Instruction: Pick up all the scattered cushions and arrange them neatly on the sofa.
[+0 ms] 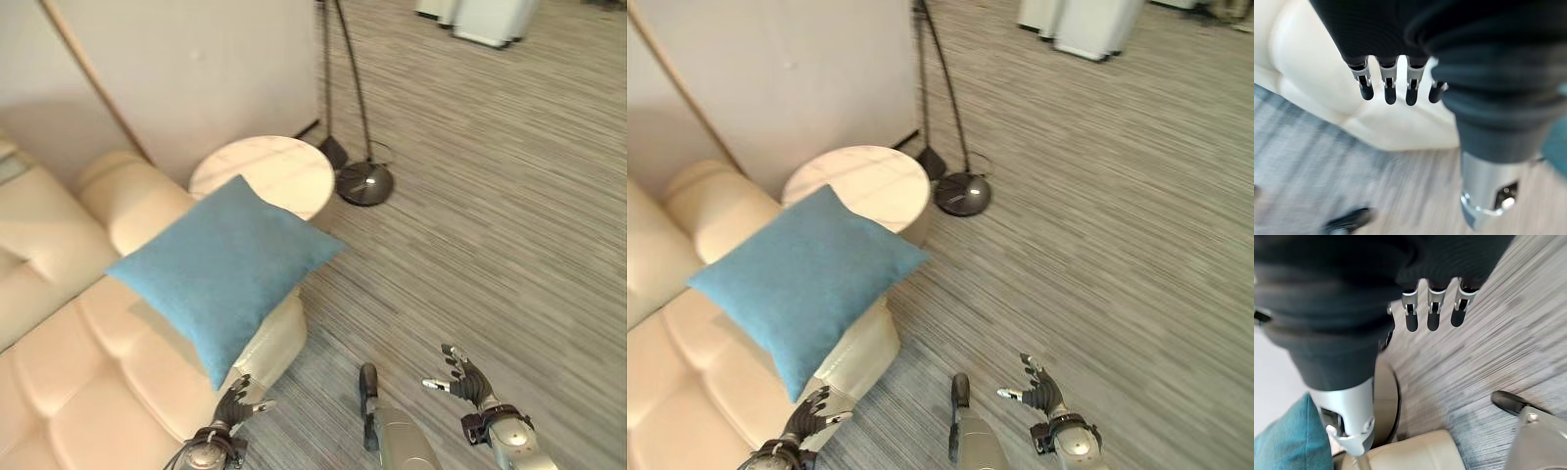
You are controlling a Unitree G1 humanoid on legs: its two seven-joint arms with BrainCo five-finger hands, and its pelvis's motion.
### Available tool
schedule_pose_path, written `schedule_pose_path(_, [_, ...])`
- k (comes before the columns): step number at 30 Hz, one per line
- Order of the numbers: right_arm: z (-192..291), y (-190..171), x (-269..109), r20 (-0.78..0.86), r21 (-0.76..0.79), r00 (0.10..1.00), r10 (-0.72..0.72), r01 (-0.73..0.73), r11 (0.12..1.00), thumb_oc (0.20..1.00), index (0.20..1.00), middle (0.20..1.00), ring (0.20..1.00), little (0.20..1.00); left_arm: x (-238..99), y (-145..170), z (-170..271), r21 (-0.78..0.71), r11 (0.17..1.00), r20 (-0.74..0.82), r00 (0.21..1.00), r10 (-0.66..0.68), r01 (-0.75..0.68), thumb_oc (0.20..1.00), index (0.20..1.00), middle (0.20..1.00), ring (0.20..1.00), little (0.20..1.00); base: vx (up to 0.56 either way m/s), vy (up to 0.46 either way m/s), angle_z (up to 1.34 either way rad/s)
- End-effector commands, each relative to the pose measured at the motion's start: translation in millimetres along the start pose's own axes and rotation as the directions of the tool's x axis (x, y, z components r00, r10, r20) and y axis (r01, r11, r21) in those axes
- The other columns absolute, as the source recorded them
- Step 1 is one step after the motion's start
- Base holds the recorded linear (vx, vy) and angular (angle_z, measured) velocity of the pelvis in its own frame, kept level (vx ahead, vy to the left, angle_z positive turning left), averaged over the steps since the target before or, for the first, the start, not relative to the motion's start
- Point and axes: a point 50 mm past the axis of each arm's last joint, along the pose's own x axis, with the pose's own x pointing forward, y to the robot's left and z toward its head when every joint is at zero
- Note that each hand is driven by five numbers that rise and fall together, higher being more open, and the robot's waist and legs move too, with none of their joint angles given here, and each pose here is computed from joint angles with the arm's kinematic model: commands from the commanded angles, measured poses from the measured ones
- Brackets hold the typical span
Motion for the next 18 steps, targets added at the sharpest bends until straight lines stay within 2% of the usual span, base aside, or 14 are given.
schedule_pose_path(1, [28, -19, 1, 0.139, -0.001, 0.989, -0.041, 0.041, 0.999, 1.000, 1.000, 1.000, 1.000, 1.000, 0, 19, 12, 0.014, 0.999, 0.068, 0.996, 0.050, -0.051, 1.000, 1.000, 1.000, 1.000, 1.000, 0.24, -0.269, 1.13])
schedule_pose_path(10, [20, -25, -1, 0.104, 0.005, 0.992, -0.077, 0.077, 0.997, 1.000, 1.000, 1.000, 1.000, 1.000, -1, 28, 9, 0.002, 0.996, 0.053, 0.994, 0.093, -0.093, 1.000, 1.000, 1.000, 1.000, 1.000, 0.14, -0.020, 0.41])
schedule_pose_path(18, [13, -17, 0, 0.074, 0.035, 0.994, -0.078, 0.075, 0.997, 1.000, 1.000, 1.000, 1.000, 1.000, -5, 38, -2, -0.040, 0.987, 0.010, 0.988, 0.157, -0.156, 1.000, 1.000, 1.000, 1.000, 1.000, 0.25, 0.168, 0.24])
